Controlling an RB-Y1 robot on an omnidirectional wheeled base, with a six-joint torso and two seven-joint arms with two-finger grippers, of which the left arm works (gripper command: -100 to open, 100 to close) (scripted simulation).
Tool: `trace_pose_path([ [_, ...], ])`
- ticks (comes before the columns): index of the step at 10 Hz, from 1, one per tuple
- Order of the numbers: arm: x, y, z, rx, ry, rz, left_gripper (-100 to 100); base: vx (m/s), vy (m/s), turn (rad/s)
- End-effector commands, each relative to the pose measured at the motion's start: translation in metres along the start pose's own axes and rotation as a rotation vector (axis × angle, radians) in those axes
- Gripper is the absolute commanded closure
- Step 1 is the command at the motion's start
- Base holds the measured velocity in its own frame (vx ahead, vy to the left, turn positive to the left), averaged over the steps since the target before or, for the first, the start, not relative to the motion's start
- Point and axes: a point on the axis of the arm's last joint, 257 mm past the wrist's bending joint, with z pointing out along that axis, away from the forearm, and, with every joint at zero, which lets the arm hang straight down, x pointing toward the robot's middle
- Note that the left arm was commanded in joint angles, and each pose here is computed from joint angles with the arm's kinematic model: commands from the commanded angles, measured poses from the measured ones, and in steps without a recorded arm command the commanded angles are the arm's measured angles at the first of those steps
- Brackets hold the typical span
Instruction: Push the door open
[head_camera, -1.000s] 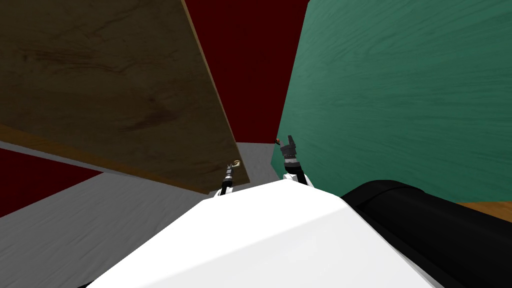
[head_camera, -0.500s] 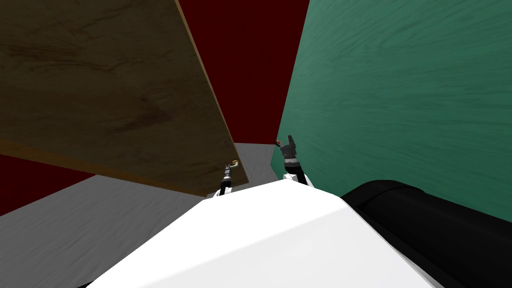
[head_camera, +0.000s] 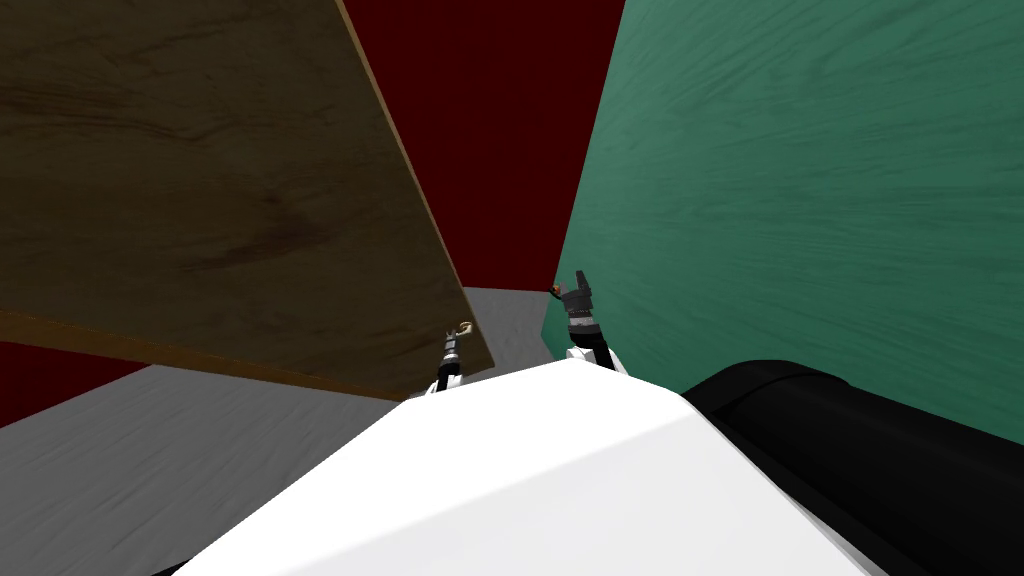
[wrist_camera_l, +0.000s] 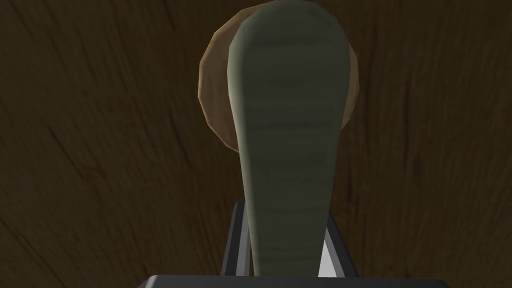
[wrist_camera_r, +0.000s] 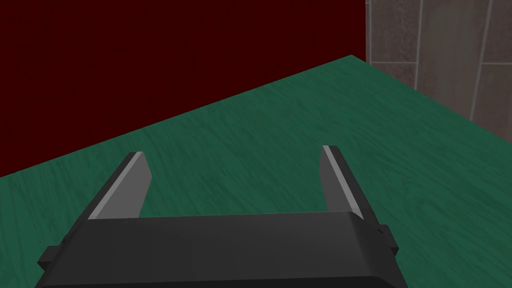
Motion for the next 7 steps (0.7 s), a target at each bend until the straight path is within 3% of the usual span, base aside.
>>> trace_pose_path([
  [1, -0.009, -0.006, 0.0023, 0.015, -0.029, -0.005, 100, 0.156, -0.09, 0.016],
  [5, -0.022, -0.001, -0.0022, 0.005, -0.092, -0.033, 100, 0.151, -0.063, 0.008],
  [6, -0.028, 0.001, -0.004, 0.0, -0.092, -0.023, 100, 0.069, -0.02, 0.033],
  [7, -0.044, -0.002, -0.0036, 0.006, -0.117, -0.008, 100, 0.132, -0.005, 0.035],
])
